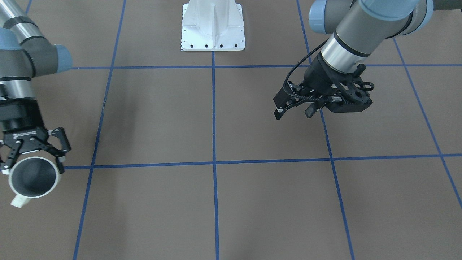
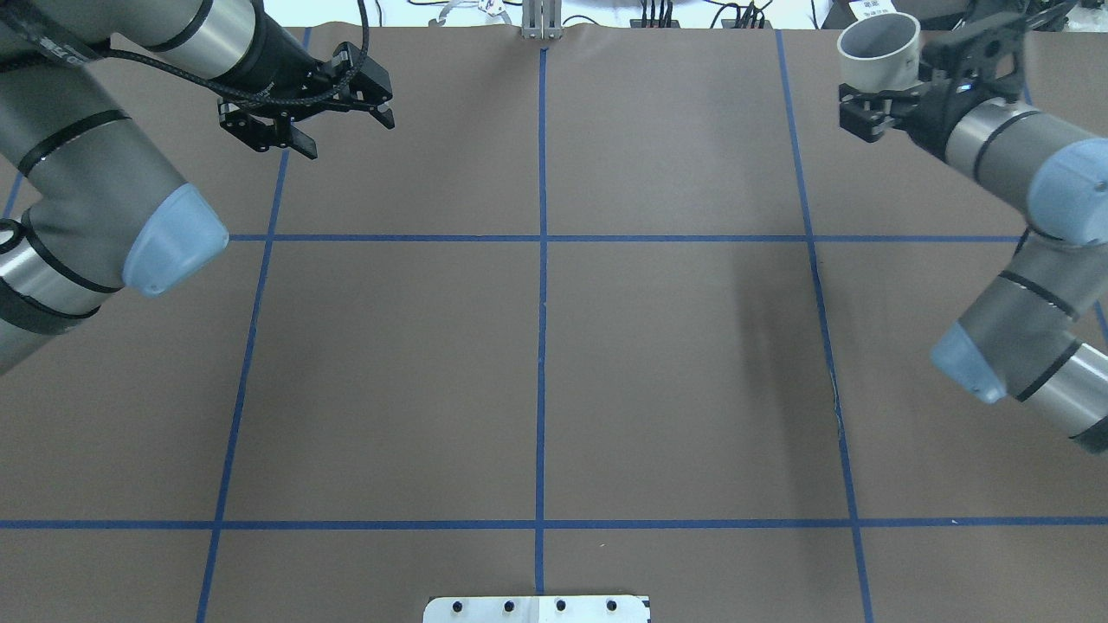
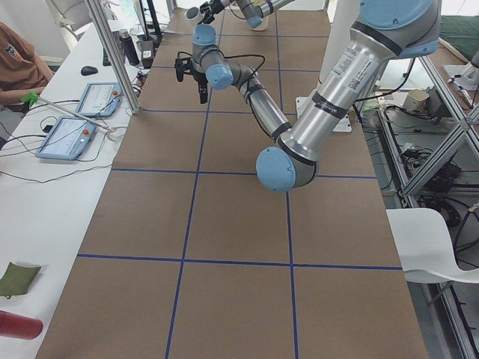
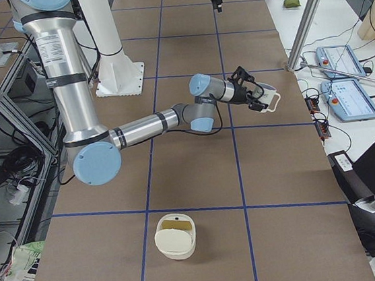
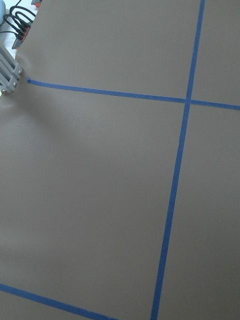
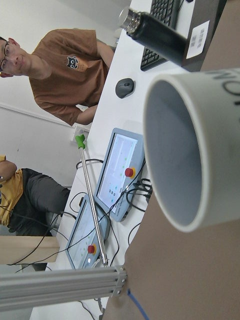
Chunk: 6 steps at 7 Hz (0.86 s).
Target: Left arm hands cup to right arm to dump lemon
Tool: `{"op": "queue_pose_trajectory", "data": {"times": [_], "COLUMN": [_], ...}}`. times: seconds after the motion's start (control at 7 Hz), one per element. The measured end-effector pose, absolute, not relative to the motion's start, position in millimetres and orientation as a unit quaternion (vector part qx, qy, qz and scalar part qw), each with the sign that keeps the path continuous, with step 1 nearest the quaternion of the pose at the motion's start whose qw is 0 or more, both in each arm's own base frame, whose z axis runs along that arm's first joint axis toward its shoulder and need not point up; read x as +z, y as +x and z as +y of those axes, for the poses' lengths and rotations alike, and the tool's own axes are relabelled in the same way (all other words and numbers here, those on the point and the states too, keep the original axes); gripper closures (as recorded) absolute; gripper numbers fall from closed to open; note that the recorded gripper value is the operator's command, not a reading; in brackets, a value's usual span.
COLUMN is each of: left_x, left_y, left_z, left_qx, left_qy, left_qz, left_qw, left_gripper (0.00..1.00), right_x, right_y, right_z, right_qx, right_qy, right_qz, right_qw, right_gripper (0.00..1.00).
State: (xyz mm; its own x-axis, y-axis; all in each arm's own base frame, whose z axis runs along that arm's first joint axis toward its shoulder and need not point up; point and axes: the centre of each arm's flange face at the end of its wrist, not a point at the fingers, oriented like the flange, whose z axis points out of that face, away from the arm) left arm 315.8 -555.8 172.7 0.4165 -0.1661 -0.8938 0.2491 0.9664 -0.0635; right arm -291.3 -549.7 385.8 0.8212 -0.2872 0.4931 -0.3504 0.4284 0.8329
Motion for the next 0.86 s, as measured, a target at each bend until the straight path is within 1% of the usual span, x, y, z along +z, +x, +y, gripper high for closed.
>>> {"op": "queue_pose_trajectory", "data": {"times": [0.29, 0.57, 0.86], "left_x": [143.5, 95.4, 70.9], "left_y": [334.3, 359.9, 374.9], "left_z": [-552.9, -535.7, -529.0], "left_qx": [-0.129, -0.153, -0.17], "left_qy": [0.029, -0.003, -0.026], "left_qz": [0.54, 0.565, 0.575], "left_qw": [0.831, 0.811, 0.8], "left_gripper": [0.0, 0.0, 0.0], "right_x": [326.0, 296.8, 272.8], "right_y": [-378.0, -431.9, -475.5], "right_z": [-524.5, -488.8, -450.7], "right_qx": [0.024, 0.038, 0.044], "right_qy": [0.56, 0.585, 0.6], "right_qz": [-0.291, -0.279, -0.265], "right_qw": [0.775, 0.761, 0.754], "right_gripper": [0.71, 0.71, 0.71]}}
